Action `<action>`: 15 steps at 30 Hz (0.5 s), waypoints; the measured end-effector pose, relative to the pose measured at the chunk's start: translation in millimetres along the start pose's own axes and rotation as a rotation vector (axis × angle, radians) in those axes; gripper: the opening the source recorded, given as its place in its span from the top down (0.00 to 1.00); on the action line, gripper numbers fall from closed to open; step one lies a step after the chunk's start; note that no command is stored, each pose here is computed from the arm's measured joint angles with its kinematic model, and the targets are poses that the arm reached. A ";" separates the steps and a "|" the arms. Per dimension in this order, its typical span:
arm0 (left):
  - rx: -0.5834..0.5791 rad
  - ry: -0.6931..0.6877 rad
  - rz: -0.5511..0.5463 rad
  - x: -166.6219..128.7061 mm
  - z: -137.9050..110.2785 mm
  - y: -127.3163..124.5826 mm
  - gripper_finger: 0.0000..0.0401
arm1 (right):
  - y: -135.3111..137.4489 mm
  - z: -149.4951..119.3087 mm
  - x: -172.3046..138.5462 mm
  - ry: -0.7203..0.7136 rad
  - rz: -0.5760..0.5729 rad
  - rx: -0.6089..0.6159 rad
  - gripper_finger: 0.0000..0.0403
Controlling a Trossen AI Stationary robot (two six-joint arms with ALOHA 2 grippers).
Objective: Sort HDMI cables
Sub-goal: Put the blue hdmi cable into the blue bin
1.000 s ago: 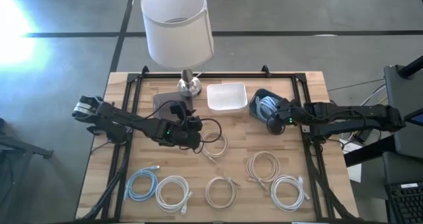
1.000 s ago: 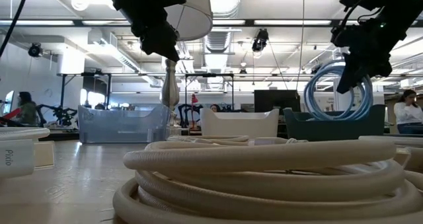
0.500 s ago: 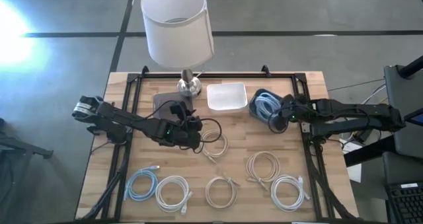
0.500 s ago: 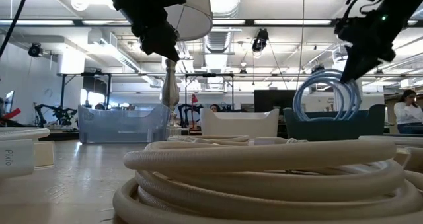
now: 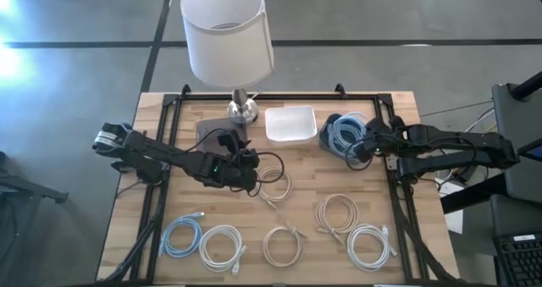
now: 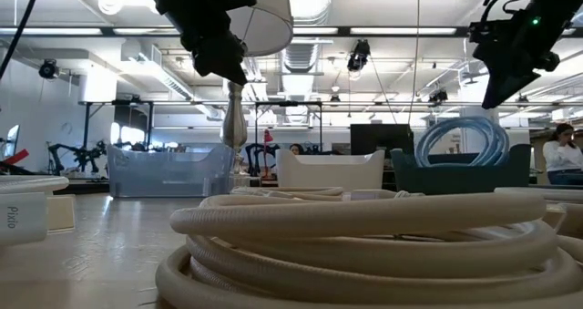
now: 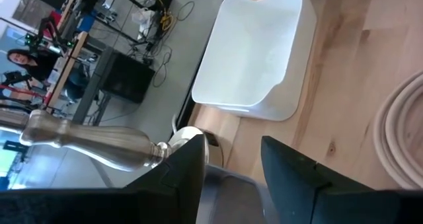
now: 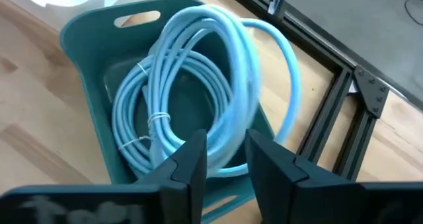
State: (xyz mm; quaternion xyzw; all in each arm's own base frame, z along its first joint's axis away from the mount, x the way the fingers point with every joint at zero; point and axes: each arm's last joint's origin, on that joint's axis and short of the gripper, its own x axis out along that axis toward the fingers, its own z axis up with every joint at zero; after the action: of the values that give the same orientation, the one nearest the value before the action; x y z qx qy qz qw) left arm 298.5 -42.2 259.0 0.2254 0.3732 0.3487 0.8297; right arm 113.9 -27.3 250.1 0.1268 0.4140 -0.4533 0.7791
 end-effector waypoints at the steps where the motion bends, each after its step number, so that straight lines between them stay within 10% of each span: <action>1: 0.002 0.000 0.000 0.1 0.0 0.1 0.62 | -0.3 -0.1 0.0 -0.002 -0.006 -0.002 0.76; 7: 0.027 0.017 -0.101 0.5 -1.0 -2.1 0.62 | -4.1 -0.8 -1.5 -0.015 -0.066 -0.010 0.76; 15: 0.112 0.104 -0.648 -4.2 -8.3 -15.0 0.62 | 2.6 12.2 -5.6 -0.020 -0.070 -0.024 0.74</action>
State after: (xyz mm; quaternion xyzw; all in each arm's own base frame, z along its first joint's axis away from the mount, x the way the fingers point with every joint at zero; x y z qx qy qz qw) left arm 296.2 -54.3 246.2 0.1221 0.4860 0.0565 0.8635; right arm 121.1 -29.5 261.4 0.0981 0.4158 -0.4766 0.7683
